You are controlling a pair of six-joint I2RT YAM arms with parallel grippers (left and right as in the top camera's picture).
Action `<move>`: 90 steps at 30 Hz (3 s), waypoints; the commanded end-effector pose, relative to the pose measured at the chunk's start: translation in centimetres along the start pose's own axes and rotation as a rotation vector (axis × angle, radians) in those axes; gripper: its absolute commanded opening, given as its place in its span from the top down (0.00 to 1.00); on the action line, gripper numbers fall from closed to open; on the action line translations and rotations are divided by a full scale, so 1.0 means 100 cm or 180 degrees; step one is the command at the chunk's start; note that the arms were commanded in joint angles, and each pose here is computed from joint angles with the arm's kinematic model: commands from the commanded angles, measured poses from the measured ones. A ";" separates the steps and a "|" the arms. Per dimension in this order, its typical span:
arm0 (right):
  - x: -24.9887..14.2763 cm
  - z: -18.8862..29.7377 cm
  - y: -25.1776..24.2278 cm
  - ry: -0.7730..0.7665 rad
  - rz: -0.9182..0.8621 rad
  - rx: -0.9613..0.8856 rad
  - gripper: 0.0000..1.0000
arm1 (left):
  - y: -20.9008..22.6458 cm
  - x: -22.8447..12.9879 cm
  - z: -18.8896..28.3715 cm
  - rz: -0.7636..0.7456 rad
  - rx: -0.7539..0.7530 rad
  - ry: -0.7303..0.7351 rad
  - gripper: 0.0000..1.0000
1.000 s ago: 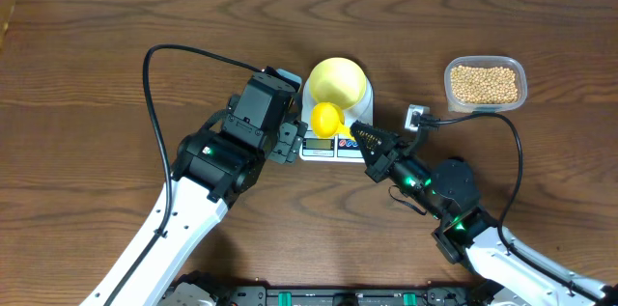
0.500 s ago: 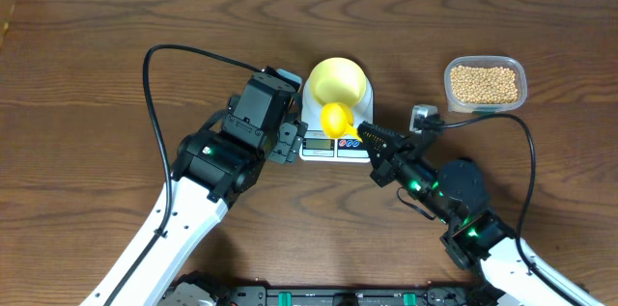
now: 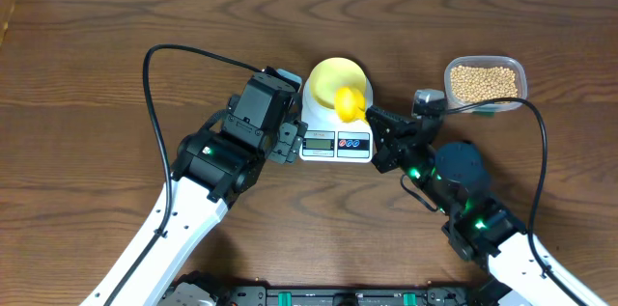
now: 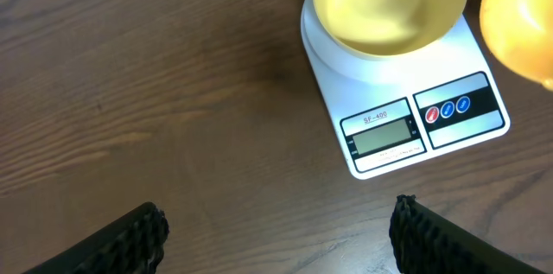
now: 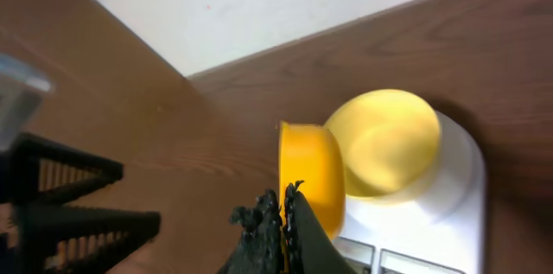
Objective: Scoop item into bowl and weigh 50g on scale
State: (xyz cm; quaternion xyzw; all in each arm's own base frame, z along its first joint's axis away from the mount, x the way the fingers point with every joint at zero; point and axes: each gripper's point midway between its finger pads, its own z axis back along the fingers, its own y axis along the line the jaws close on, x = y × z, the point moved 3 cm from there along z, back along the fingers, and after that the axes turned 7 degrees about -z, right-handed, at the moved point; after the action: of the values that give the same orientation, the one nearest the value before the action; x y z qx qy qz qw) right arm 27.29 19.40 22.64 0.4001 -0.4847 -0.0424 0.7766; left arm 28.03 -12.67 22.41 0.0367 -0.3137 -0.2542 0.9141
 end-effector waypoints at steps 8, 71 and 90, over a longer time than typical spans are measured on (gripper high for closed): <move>0.039 0.007 0.002 0.0011 0.0249 -0.0474 0.99 | 0.002 0.002 0.002 -0.0035 0.0034 -0.0034 0.16; 0.174 0.046 -0.084 0.0507 0.0658 -0.2394 0.99 | 0.002 0.002 0.002 -0.0035 0.0034 -0.0034 0.15; 0.169 0.046 -0.087 0.0502 0.0438 -0.2441 0.99 | 0.002 0.002 0.002 -0.0035 0.0034 -0.0034 0.16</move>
State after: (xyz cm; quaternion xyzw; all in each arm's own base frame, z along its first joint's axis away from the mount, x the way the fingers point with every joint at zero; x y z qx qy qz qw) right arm 35.21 3.44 29.28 0.0496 -0.3903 -0.1284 0.9103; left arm 28.05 -12.68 22.43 0.0365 -0.3144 -0.2540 0.9139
